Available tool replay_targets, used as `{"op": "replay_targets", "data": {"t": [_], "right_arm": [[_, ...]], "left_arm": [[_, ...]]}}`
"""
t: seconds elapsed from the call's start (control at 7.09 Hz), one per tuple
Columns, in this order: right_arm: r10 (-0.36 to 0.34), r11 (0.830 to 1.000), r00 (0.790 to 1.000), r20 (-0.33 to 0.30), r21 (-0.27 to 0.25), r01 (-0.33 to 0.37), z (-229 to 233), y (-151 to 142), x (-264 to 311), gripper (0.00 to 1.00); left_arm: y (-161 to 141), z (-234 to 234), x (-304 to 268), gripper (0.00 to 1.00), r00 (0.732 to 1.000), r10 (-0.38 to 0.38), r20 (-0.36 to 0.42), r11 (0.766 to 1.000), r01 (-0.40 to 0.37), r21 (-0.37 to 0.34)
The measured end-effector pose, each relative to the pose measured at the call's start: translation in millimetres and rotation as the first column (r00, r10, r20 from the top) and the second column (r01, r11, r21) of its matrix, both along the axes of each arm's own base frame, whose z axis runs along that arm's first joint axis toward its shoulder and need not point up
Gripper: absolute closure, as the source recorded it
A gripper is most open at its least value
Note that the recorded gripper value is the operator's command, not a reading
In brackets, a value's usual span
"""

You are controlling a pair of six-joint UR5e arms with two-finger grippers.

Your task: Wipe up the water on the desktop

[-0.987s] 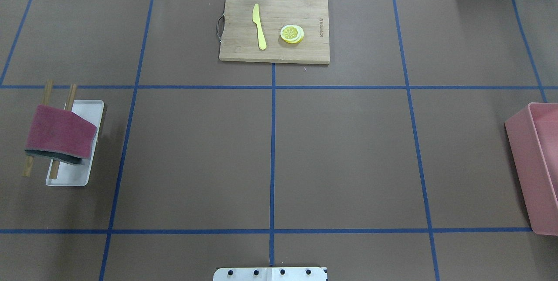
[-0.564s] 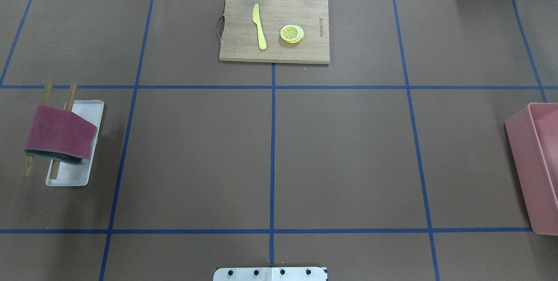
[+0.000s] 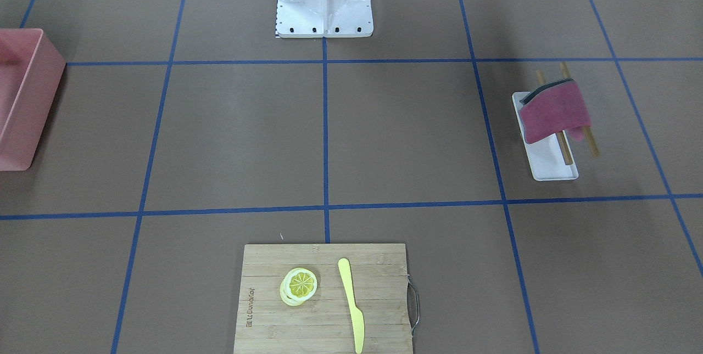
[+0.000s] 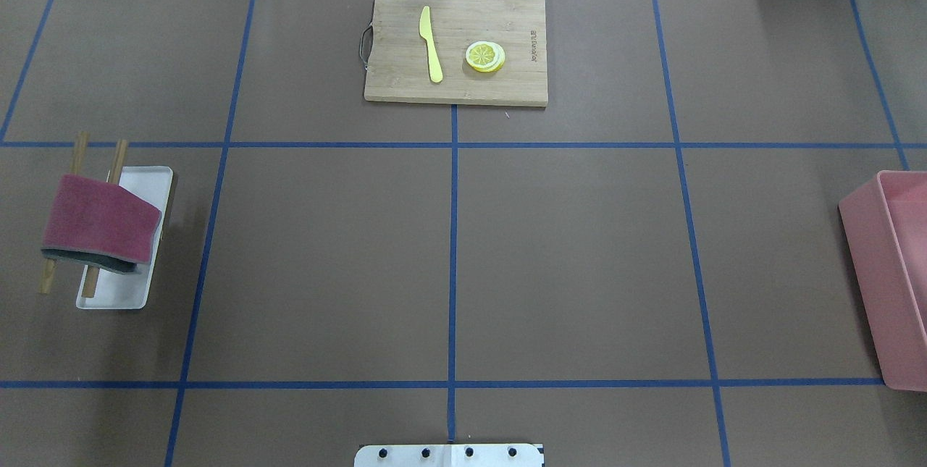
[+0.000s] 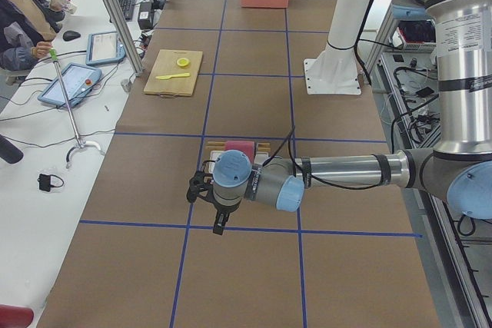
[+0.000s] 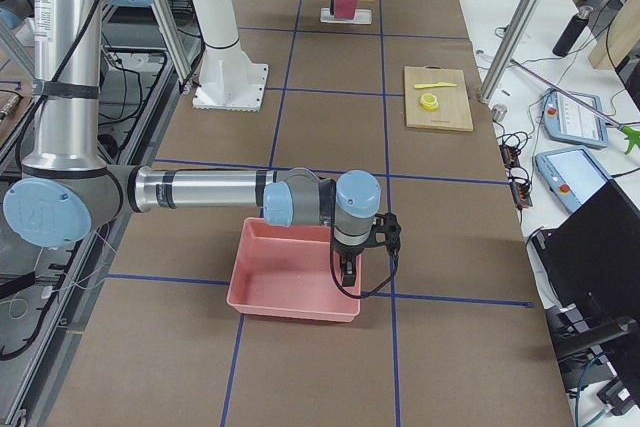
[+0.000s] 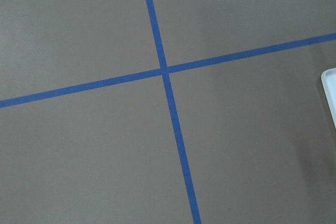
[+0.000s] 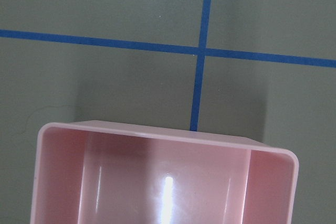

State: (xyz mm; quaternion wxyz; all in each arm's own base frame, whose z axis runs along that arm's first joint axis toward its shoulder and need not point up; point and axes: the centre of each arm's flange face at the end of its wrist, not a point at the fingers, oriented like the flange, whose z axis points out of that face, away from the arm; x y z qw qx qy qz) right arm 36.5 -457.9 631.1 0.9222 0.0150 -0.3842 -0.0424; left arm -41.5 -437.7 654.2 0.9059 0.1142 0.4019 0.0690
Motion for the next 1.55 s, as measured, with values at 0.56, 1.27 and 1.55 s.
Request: {"op": "replay_targets", "data": {"t": [0.56,1.27,1.55], "right_arm": [[0.001,1.0,1.0,0.001,0.001,-0.001,0,-3,-1,0.0],[-0.011,1.0,0.996,0.083,0.012,0.01,-8,0,-7,0.0],[-0.021,0.998,0.995,0.101,0.06,0.015,-8,2,-8,0.0]], "left_arm": [[-1,-15,4,0.02,0.997,0.015,-0.072,0.999,-0.013,0.036],[-11,-118,78,0.02,0.978,-0.027,-0.209,0.998,0.016,-0.055],[-17,-145,124,0.02,0.976,-0.044,-0.212,0.991,0.017,-0.129]]}}
